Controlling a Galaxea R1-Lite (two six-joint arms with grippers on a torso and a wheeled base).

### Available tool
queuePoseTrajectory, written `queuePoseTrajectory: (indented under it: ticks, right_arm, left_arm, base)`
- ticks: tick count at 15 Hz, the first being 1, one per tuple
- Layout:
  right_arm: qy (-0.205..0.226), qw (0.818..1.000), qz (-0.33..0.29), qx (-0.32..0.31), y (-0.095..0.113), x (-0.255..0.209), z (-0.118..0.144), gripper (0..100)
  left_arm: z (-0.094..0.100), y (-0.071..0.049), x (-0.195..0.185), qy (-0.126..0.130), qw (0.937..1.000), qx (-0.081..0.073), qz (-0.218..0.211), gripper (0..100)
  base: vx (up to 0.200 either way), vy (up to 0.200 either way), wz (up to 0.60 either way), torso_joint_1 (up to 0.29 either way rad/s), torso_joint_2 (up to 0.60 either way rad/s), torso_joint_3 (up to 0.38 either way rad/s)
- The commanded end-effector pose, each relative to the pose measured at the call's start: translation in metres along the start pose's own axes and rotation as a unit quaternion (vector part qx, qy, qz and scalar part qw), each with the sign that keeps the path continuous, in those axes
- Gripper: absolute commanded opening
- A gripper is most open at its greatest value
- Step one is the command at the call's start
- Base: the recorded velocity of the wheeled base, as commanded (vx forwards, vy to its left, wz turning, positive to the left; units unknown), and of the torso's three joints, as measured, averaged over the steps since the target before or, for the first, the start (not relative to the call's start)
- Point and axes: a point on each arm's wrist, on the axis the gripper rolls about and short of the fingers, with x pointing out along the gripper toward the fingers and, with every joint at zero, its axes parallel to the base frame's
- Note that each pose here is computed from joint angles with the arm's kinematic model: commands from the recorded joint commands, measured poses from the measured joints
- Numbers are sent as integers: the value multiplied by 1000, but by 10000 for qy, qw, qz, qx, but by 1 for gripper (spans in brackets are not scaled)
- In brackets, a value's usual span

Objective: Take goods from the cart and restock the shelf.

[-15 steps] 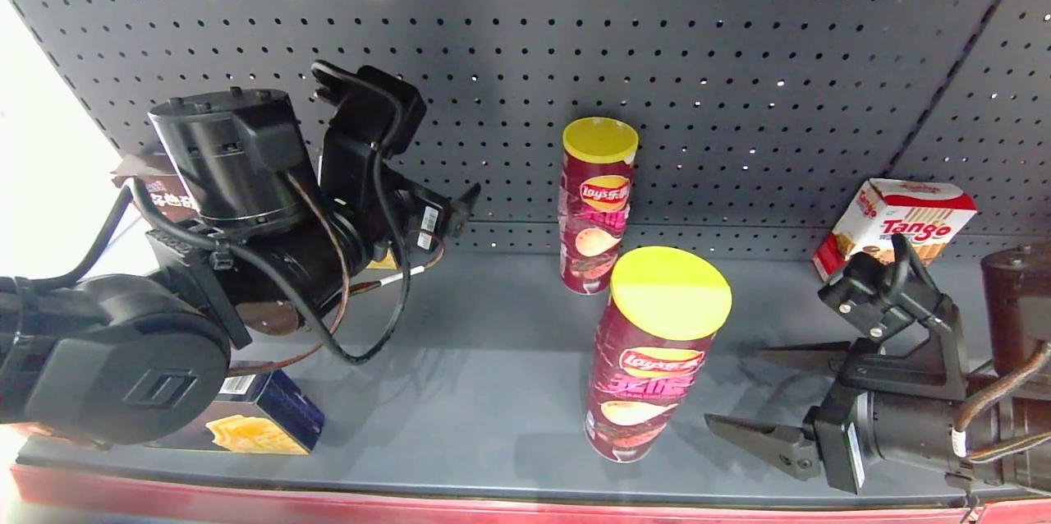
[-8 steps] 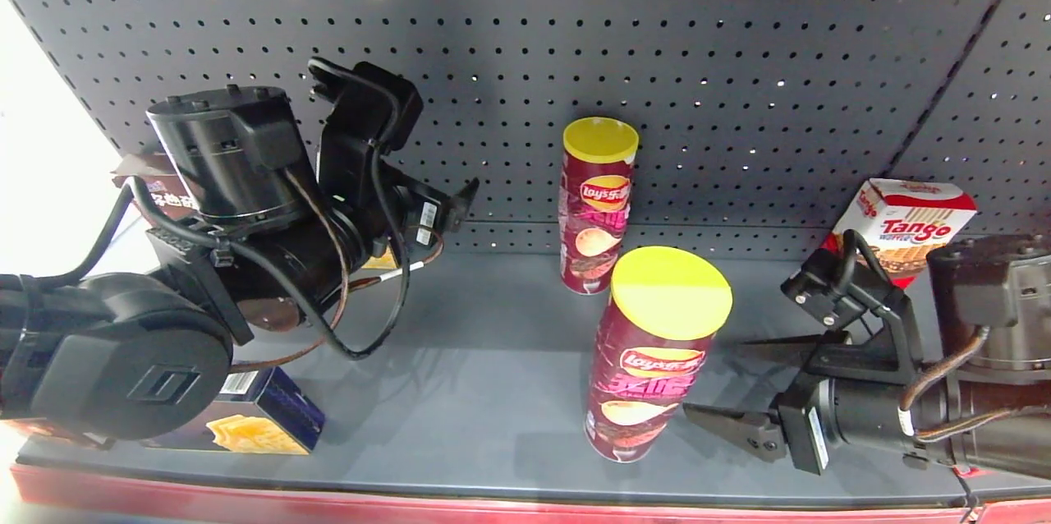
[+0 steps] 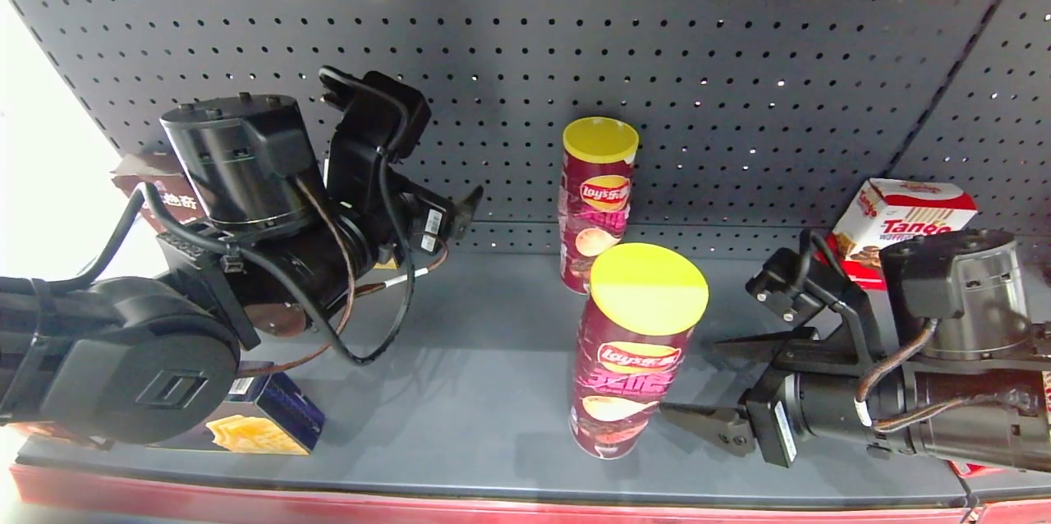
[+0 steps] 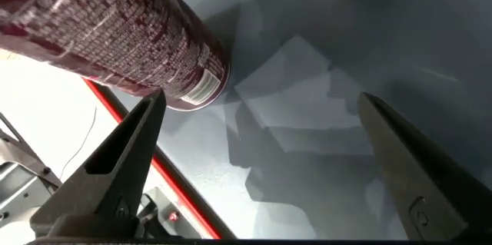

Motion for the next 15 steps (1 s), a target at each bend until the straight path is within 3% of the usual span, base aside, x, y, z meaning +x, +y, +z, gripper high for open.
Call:
queuePoseTrajectory:
  ticks: [1, 9, 11, 13, 14, 15]
  right_arm:
    - [16, 10000, 19, -10, 0, 3, 1, 100]
    - [-158, 9998, -49, -53, 3, 2, 7, 100]
    - [-380, 9990, -243, -8, -4, -14, 11, 100]
    - [-930, 9931, -711, 93, -19, -49, 21, 100]
    - [-1309, 9854, -1081, 147, -27, -78, 24, 100]
    - [-1400, 9831, -1171, 155, -28, -85, 24, 100]
  left_arm:
    - [-1, -1, 1, 18, 10000, 4, -6, 100]
    - [-3, -2, 2, 29, 10000, 16, -18, 100]
    - [-4, -2, 2, 39, 10000, 18, -14, 100]
    - [1, 2, -5, 6, 10000, 9, -18, 100]
    - [13, 11, -21, -111, 9999, -26, 27, 100]
    - [15, 13, -25, -104, 9999, -24, 24, 100]
  base:
    - [0, 0, 0, 0, 0, 0]
    - [0, 0, 0, 0, 0, 0]
    - [0, 0, 0, 0, 0, 0]
    - [0, 0, 0, 0, 0, 0]
    - [0, 0, 0, 0, 0, 0]
    - [0, 0, 0, 0, 0, 0]
